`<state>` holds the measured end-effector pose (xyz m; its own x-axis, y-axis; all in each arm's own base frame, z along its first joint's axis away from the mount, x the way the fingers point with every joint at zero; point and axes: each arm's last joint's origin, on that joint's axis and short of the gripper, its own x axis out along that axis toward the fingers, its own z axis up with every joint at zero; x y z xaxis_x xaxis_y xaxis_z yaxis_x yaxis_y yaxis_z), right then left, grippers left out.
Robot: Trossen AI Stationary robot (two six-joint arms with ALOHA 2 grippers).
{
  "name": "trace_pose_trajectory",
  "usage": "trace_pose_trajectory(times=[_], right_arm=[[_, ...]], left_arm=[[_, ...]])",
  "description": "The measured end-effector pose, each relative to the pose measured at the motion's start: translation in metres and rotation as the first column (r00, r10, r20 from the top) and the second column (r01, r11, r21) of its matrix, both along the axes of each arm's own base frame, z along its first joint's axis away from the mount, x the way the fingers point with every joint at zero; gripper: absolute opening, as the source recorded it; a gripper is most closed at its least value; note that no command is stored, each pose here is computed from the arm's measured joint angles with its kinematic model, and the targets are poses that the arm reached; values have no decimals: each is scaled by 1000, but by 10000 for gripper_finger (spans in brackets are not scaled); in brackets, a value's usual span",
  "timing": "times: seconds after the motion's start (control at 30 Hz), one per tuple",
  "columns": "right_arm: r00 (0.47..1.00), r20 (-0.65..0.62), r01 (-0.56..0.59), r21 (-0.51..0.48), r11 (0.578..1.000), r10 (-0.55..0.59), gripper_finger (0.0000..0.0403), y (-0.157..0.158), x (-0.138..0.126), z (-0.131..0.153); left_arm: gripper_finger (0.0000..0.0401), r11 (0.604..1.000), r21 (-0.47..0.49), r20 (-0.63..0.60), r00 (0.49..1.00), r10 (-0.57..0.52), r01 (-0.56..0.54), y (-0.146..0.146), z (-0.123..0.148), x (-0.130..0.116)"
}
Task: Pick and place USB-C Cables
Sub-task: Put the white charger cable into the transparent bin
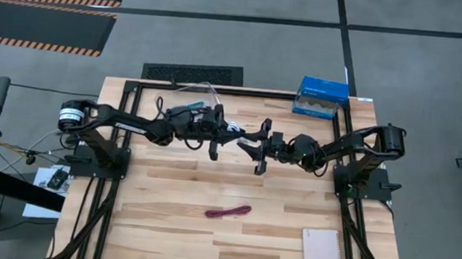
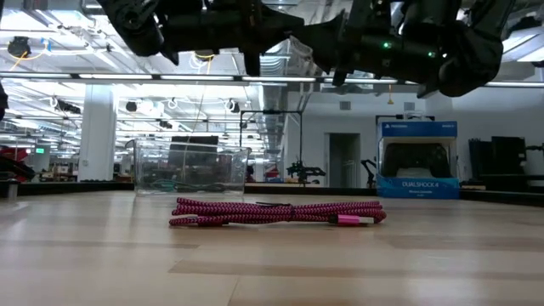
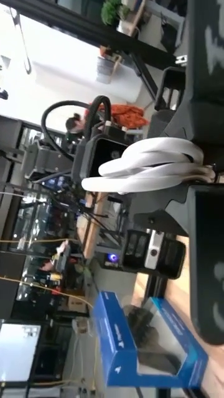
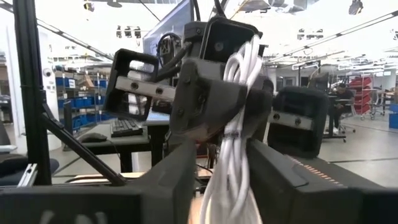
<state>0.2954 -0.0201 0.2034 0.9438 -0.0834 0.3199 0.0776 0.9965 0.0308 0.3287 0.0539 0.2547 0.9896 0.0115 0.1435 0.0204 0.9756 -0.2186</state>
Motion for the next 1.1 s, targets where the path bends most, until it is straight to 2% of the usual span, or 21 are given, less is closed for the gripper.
trace_pose_trajectory(times=[0.23,0.43,0.6,0.8,0.97,1.1], right_arm=[[1000,1,0,1,1000,0,236,0,0,0],[1000,0,-5,1,1000,5,253,1,0,0],[999,-35,-16,4,1000,16,253,5,-2,3],[979,-202,-37,17,999,40,253,11,-9,9],[939,-339,-56,27,998,62,253,18,-20,14],[904,-421,-63,51,997,79,253,22,-28,14]], left_arm=[[0,996,48,-84,994,75,-71,1,15,-15],[0,981,95,-212,960,184,-168,8,25,-38],[0,956,138,-333,897,290,-258,13,34,-66],[0,904,203,-403,809,427,-376,26,45,-99],[0,881,204,-449,760,471,-426,43,44,-114],[0,857,223,-511,693,509,-465,58,35,-120]])
